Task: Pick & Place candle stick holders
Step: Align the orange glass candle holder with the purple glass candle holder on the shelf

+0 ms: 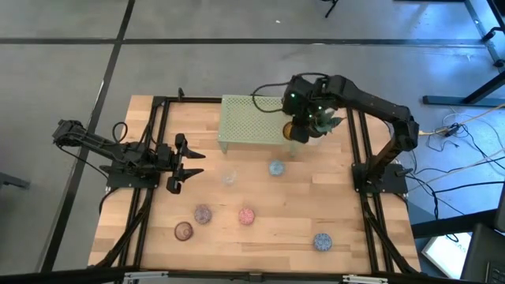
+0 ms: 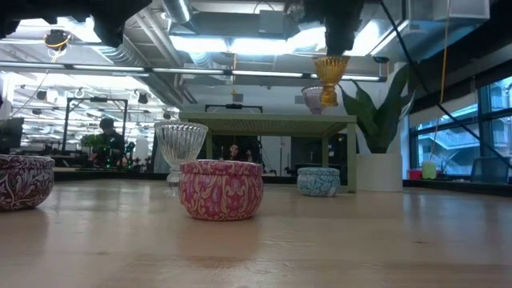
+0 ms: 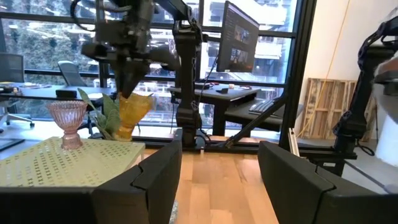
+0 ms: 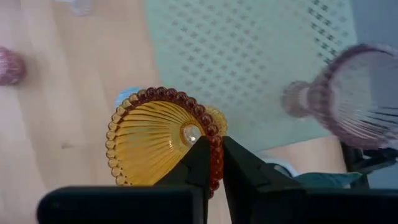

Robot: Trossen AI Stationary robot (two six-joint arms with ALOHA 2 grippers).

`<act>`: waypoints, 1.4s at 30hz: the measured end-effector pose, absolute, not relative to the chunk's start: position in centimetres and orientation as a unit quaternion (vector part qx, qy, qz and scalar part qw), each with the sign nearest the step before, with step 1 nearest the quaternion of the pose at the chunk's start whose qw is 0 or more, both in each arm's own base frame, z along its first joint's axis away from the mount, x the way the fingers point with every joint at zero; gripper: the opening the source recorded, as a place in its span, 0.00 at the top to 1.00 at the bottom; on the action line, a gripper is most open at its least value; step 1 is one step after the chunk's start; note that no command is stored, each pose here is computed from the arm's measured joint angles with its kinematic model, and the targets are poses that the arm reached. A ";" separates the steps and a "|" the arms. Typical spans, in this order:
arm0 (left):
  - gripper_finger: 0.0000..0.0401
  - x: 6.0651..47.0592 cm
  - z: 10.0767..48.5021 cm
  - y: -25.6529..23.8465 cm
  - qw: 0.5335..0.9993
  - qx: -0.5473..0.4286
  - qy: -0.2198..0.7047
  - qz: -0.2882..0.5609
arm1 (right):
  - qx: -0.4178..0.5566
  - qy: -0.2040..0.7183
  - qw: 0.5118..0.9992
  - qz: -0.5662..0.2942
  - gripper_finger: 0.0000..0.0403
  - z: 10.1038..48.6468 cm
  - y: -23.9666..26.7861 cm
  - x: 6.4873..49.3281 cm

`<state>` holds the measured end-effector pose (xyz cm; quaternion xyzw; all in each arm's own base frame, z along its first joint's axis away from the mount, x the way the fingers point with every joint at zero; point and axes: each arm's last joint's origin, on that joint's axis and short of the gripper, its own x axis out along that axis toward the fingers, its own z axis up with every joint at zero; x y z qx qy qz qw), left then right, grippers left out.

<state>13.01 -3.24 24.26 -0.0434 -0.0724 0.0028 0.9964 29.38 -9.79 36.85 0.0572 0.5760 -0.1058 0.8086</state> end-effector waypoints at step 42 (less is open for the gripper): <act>0.48 13.0 24.3 -3.2 0.996 -0.043 -0.072 0.003 | 0.050 0.577 0.809 -0.102 0.71 34.5 -11.8 29.6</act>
